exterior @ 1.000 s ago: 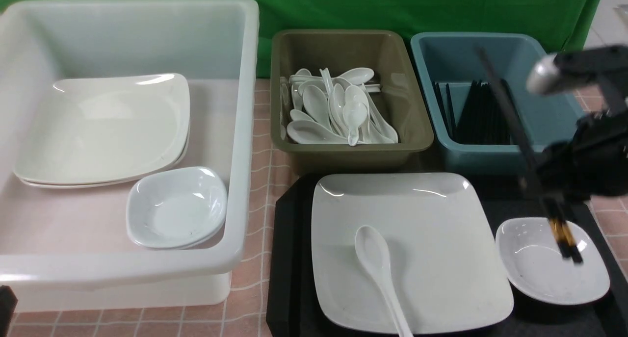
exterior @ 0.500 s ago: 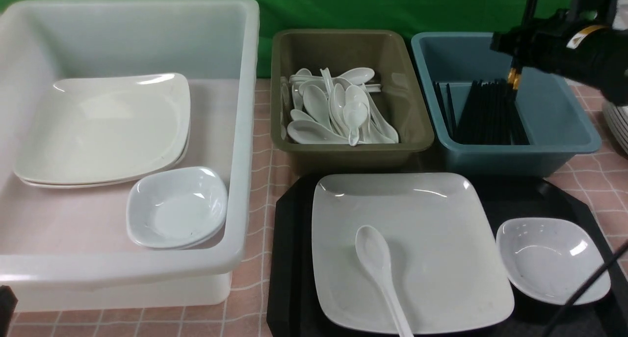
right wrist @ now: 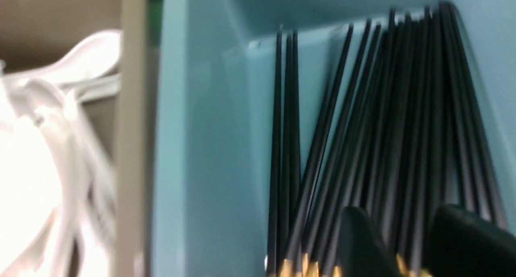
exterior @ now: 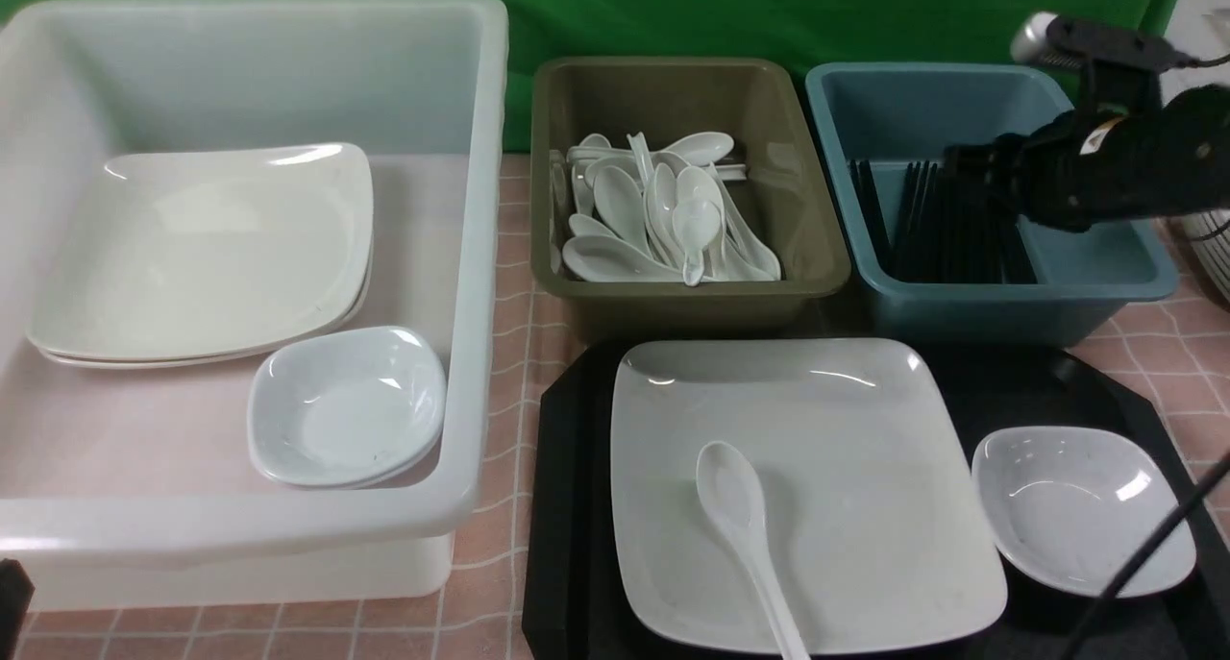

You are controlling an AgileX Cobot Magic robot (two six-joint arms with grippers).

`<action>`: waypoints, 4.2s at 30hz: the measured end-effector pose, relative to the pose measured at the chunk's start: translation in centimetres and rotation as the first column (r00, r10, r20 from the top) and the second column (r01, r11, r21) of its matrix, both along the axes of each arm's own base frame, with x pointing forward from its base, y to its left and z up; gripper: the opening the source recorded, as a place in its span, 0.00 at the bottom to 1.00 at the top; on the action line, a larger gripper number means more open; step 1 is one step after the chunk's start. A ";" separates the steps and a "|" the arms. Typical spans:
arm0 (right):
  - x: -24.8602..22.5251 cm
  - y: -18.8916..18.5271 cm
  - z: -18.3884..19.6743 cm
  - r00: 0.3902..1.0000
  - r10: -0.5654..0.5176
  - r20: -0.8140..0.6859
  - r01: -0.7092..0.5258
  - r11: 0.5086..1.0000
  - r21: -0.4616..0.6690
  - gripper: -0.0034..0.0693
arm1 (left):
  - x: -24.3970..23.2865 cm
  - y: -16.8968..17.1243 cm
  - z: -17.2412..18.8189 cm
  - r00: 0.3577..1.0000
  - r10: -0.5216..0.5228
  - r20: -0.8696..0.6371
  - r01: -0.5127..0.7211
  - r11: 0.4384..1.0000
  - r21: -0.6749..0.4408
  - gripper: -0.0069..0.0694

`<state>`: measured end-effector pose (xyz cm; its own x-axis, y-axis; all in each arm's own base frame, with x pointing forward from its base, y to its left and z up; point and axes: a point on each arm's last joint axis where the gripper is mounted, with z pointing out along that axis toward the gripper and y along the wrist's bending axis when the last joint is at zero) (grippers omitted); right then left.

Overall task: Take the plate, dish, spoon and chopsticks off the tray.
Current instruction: Use the right arm to put the chopsticks into the small storage box on the right, then use the left arm to grab a soup spoon from the plate

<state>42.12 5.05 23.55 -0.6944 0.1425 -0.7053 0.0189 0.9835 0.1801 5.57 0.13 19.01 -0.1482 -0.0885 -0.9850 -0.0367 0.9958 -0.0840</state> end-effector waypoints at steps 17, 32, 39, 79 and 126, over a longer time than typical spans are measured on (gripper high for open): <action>-25.7 -1.9 9.4 0.954 0.153 -0.257 -0.158 0.987 0.002 0.09 | 0.0 0.0 0.0 1.000 0.000 0.000 0.000 1.000 0.000 0.12; -34.3 -1.6 6.7 0.924 0.374 -0.079 -0.377 0.926 -0.023 0.09 | 0.1 -0.7 0.6 0.998 0.017 0.055 0.017 0.827 -0.563 0.12; -34.7 -0.4 6.6 0.852 0.519 -0.069 -0.522 0.852 -0.035 0.09 | 0.1 -0.6 1.3 0.992 0.062 0.111 0.044 0.654 -0.755 0.12; -34.8 0.1 6.7 0.822 0.567 -0.052 -0.569 0.822 -0.039 0.16 | 14.5 -20.6 11.3 0.263 -0.635 -0.726 0.256 0.772 -0.582 0.12; -34.8 0.1 6.8 0.834 0.550 -0.049 -0.552 0.834 -0.022 0.25 | 20.1 -32.1 0.8 0.273 -0.252 -0.929 0.262 0.948 -0.180 0.21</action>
